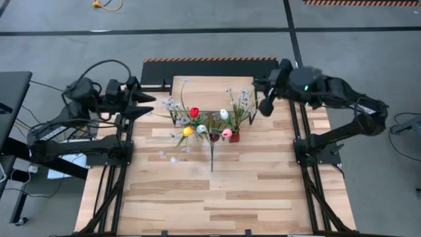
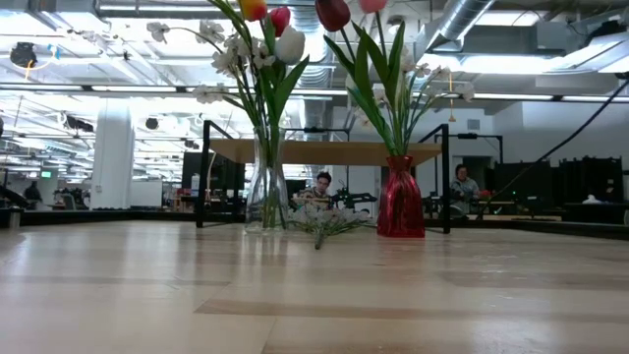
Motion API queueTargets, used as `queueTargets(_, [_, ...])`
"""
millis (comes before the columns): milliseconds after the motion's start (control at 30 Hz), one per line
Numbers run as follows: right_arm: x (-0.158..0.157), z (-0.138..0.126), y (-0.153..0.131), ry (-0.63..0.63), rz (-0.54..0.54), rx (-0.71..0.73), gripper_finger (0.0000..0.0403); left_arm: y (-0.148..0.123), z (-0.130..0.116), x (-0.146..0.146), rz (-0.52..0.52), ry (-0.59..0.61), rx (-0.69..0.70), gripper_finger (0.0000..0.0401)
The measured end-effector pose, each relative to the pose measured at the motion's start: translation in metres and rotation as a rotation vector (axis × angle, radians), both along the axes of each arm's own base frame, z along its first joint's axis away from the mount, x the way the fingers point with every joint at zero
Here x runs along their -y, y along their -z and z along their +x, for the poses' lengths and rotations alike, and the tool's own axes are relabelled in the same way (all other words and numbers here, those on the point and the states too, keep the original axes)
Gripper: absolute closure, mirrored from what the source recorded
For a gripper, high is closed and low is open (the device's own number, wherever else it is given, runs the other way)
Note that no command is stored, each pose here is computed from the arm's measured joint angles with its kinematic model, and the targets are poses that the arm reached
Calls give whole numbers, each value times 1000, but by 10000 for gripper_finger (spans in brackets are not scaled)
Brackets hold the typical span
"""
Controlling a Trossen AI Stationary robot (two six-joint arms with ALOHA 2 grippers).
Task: Pick and place flowers into a vace then onto a shelf
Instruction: Put the white flower into the red vase
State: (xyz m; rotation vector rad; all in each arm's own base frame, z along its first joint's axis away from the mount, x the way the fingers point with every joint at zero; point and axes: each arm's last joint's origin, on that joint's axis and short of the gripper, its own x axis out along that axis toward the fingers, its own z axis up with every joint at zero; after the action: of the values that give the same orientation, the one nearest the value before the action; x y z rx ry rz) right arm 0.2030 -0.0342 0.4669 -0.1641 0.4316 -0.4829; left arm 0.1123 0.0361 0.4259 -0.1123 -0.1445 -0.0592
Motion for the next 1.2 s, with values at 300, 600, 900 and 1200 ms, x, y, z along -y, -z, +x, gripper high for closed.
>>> queueTargets(300, [-68,39,4,182,66,-93,355,0,-21,10,-12,4,2,244])
queueTargets(600, [-140,63,19,124,363,-59,313,5,-23,12,-17,67,-42,244])
queueTargets(900, [-210,88,68,117,609,-185,267,6,-23,13,-94,84,-63,244])
queueTargets(1200, [-256,125,141,383,765,-163,254,6,-23,12,-185,67,-68,244])
